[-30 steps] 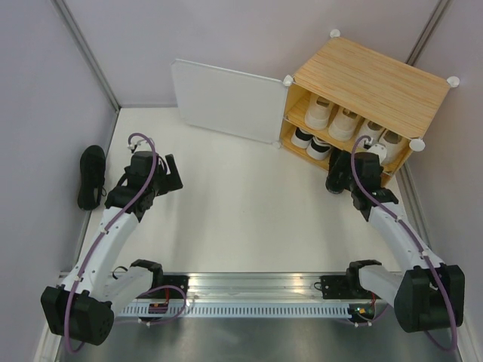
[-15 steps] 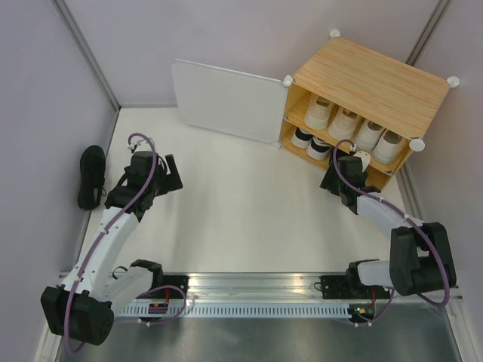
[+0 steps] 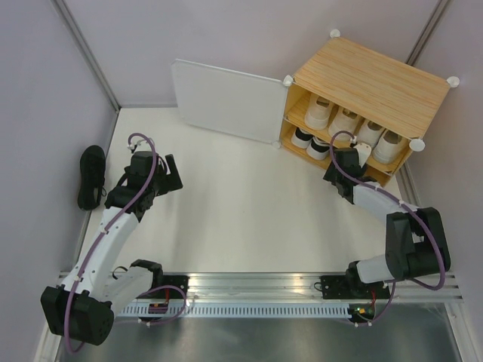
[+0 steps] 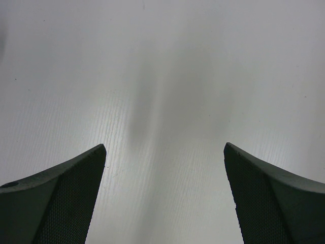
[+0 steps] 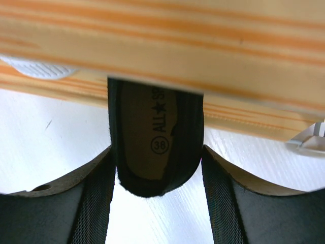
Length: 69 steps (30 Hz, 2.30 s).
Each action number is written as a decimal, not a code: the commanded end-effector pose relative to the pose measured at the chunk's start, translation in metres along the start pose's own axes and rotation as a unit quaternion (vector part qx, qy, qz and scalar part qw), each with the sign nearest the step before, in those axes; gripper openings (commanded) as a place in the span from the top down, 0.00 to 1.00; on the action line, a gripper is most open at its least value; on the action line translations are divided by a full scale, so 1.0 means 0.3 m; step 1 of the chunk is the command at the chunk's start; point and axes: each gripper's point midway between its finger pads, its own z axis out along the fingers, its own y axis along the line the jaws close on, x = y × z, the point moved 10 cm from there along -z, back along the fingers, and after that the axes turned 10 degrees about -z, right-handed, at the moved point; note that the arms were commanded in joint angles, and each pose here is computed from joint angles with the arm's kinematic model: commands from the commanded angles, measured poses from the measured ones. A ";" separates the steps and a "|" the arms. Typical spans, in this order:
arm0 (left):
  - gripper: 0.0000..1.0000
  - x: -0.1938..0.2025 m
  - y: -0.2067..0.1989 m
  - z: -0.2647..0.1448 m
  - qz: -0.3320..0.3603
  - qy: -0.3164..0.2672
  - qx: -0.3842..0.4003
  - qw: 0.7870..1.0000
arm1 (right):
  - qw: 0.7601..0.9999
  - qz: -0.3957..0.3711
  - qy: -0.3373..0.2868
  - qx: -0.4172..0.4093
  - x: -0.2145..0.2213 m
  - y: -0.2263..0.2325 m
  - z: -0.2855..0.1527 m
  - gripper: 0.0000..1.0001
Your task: Place and organize the shoes in the shoe cabinet
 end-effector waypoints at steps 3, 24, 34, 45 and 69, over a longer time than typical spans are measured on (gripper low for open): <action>0.00 -0.015 -0.005 -0.005 0.006 -0.010 0.008 1.000 | 0.997 0.030 -0.056 0.049 -0.117 -0.002 0.034 0.81; 0.00 -0.012 -0.003 0.002 0.007 -0.007 0.003 1.000 | 0.996 0.036 -0.068 0.038 -0.179 0.022 0.192 0.53; 0.00 -0.013 -0.004 0.001 0.007 -0.007 0.004 1.000 | 0.998 0.051 -0.040 0.012 -0.137 0.013 0.132 0.03; 0.00 -0.012 -0.004 0.000 0.006 -0.008 0.005 1.000 | 0.989 0.139 -0.048 0.024 -0.059 -0.035 0.022 0.40; 0.00 -0.015 -0.003 -0.006 0.006 -0.011 0.006 1.000 | 0.988 0.108 -0.103 0.037 -0.153 -0.027 0.103 0.99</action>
